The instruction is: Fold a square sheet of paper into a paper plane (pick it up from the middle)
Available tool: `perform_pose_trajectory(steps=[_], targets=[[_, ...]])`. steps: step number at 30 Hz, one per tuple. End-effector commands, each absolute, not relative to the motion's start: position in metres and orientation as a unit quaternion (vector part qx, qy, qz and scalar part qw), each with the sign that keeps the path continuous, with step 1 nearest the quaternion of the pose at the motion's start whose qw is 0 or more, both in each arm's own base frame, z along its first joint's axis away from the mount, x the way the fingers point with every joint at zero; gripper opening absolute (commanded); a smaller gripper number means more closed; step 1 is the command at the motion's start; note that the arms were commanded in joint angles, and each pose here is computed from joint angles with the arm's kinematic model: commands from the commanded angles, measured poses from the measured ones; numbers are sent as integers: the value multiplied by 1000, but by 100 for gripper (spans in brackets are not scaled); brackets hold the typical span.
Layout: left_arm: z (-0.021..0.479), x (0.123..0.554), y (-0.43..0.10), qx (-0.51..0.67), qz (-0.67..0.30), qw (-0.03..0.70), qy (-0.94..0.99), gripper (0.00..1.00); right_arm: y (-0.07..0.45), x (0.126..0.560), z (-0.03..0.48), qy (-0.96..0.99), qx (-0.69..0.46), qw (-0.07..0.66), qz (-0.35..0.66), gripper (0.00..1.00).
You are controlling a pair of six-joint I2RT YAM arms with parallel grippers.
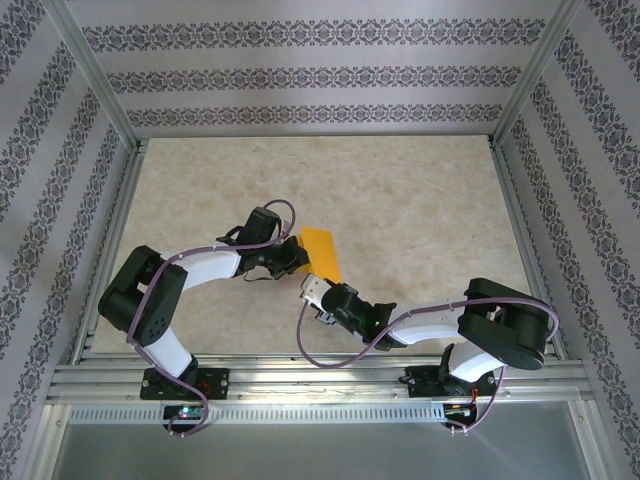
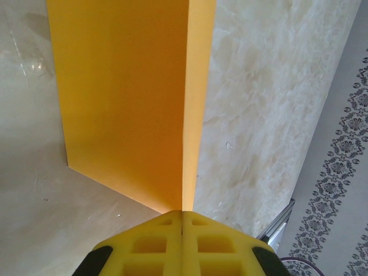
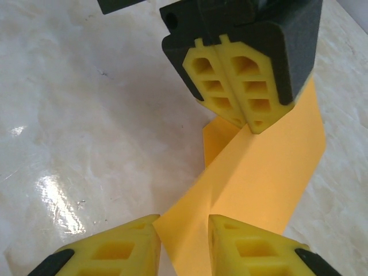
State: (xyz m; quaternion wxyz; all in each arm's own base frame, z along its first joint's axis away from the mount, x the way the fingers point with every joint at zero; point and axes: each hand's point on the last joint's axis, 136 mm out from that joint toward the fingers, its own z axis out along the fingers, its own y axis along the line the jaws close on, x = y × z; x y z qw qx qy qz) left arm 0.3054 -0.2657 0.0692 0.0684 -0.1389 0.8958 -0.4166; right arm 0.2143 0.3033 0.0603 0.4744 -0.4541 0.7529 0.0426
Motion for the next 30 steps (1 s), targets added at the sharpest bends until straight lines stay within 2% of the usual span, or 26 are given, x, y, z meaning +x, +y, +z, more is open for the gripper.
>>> perform_pose_trajectory(steps=[1, 10, 19, 22, 24, 26, 30], targets=[[78, 310, -264, -143, -430, 76, 888, 0, 306, 218, 76, 751, -426, 501, 53, 25], [76, 309, -263, -143, -427, 76, 890, 0, 305, 217, 74, 751, -426, 502, 55, 17], [77, 309, -262, -141, -425, 77, 891, 0, 302, 220, 70, 761, -418, 493, 58, 1], [77, 310, -259, -141, -422, 80, 892, 1, 300, 222, 71, 771, -403, 487, 67, 0], [78, 310, -257, -140, -419, 82, 893, 9, 300, 223, 72, 777, -394, 484, 79, 0], [80, 311, -250, -138, -409, 91, 898, 22, 300, 222, 72, 788, -383, 472, 99, 0], [88, 315, -226, -137, -360, 130, 914, 39, 307, 215, 66, 818, -360, 403, 197, 0]])
